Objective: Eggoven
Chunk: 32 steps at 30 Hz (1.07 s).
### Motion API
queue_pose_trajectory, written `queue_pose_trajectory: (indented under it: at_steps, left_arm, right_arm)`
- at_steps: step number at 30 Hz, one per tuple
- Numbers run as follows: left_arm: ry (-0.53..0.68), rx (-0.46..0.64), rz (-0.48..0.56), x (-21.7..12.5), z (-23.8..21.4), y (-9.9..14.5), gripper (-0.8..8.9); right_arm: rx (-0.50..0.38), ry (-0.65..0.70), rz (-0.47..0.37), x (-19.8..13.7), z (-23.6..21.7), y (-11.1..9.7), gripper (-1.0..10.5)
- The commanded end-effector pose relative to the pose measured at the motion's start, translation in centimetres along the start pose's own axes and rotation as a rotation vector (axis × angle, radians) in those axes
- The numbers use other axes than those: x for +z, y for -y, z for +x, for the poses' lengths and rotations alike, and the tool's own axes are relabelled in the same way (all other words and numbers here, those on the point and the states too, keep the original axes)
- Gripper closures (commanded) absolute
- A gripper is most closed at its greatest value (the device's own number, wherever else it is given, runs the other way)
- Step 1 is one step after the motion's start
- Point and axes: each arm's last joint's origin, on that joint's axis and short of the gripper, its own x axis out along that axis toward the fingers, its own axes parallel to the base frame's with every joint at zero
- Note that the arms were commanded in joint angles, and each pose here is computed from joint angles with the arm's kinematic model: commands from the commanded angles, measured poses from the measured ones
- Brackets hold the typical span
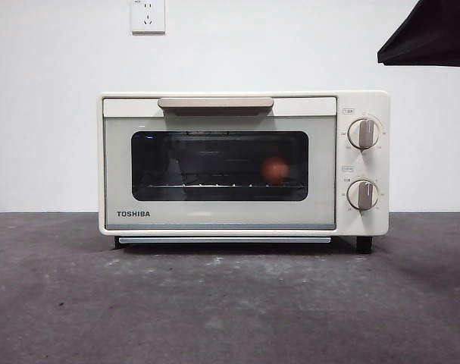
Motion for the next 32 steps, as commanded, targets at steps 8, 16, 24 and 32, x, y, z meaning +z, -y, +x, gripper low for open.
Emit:
queue_pose_trajectory:
  at_steps: [8,16,24,32]
  left_arm:
    - [-0.029,0.005,-0.012,-0.9,0.3,-0.1,8.06]
    - [-0.029,0.005,-0.012,-0.9,0.3,-0.1,8.06]
    - [-0.029,0.005,-0.012,-0.9,0.3,-0.1,8.06]
    - [-0.029,0.005,-0.012,-0.9,0.3,-0.1,8.06]
  right_arm:
    - [-0.188,0.099,-0.013,1.4,-2.4,2.5,9.4]
    - [-0.49,0.077,-0.079,0.5,-5.4,5.6,9.4]
    - [-0.632,0.149,-0.086,-3.7,-6.1,7.7,9.4]
    - [-0.676,0.057,-0.061,-6.9,-6.1,8.6,9.4]
